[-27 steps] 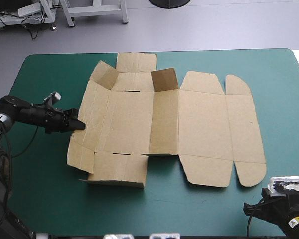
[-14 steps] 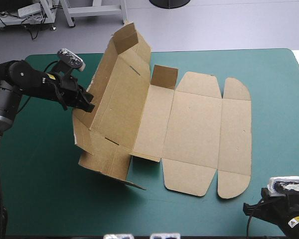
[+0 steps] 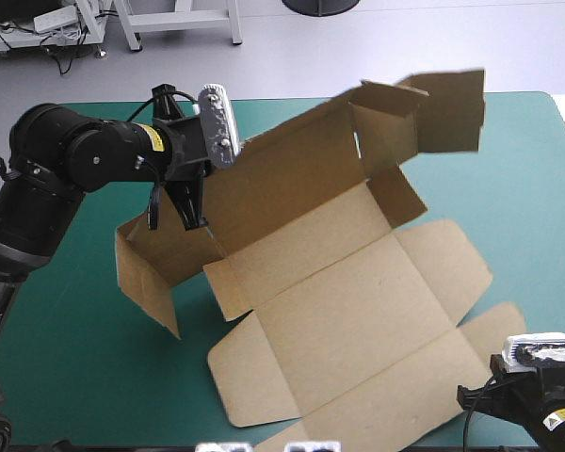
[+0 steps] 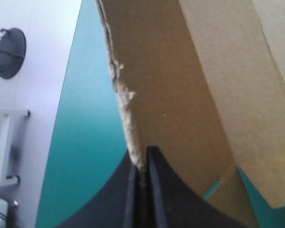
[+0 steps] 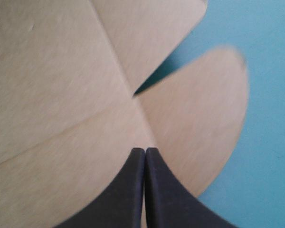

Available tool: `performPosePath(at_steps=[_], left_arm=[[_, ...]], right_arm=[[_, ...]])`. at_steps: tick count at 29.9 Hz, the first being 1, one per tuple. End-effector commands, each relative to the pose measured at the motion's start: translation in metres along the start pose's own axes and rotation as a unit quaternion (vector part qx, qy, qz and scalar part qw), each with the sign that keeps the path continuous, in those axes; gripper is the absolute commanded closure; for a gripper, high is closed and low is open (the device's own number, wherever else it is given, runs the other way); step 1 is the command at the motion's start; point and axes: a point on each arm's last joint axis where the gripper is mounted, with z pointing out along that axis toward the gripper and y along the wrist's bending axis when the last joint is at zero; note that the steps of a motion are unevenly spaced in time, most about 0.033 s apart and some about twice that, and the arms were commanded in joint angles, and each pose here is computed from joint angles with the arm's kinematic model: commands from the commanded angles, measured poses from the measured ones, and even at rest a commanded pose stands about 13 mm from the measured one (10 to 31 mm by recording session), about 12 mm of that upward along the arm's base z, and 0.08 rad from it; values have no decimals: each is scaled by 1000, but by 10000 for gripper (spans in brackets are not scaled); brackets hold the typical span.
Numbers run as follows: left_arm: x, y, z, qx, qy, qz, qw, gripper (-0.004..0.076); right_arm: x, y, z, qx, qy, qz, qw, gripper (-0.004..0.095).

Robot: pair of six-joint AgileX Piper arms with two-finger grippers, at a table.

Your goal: Fold the box

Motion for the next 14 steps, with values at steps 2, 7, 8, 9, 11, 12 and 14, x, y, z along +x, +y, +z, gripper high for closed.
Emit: performPosePath(at_steps=[2, 7, 8, 9, 11, 12, 14], left_arm=[[-24, -1, -29, -67, -86, 81, 991, 715], [-37, -11, -31, -70, -106, 114, 985, 734], [-39, -13, -30, -74, -103, 122, 984, 734], [-40, -14, -29, -81, -99, 131, 983, 734], [-44, -17, -24, -98, -90, 146, 980, 734], [-45, -18, -20, -111, -87, 151, 978, 734], [-49, -22, -13, -136, -80, 164, 974, 734]], right_arm=[[-11, 0, -4, 3, -36, -6, 999, 922], [-12, 1, -6, 2, -38, -7, 999, 922], [-14, 1, -8, 3, -42, -8, 999, 922], [-16, 1, -11, 3, -47, -10, 999, 922], [-22, 3, -18, 5, -61, -14, 998, 922], [-25, 3, -23, 6, -70, -16, 997, 922], [-31, 5, -32, 8, -86, -21, 996, 922]])
